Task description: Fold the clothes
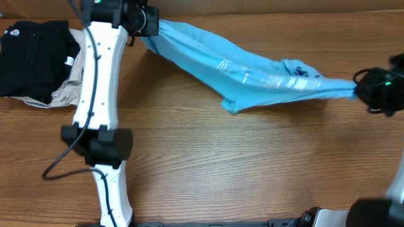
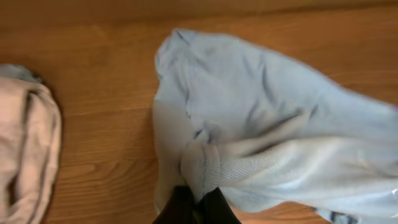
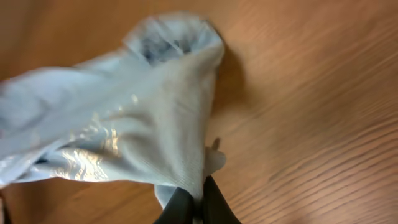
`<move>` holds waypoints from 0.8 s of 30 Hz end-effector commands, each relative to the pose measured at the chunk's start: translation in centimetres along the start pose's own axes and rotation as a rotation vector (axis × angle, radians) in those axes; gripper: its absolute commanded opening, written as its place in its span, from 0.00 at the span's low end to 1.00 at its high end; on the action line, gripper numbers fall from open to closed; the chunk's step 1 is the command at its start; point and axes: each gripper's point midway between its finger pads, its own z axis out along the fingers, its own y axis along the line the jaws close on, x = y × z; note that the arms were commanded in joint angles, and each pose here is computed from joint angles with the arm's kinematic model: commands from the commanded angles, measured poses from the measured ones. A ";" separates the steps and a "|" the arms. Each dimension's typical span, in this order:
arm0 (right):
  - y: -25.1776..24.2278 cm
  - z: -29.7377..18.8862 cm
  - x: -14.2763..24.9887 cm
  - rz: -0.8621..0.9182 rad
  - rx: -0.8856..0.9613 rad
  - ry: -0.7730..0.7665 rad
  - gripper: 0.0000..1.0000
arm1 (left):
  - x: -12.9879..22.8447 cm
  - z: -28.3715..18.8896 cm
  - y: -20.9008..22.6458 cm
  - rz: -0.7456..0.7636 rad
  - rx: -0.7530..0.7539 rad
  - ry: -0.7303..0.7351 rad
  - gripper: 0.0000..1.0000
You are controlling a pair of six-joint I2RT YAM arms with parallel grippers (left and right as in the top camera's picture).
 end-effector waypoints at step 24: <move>-3.8 -5.5 -3.4 0.059 0.052 -0.133 0.04 | 0.4 -9.7 0.0 0.033 -0.014 -0.087 0.04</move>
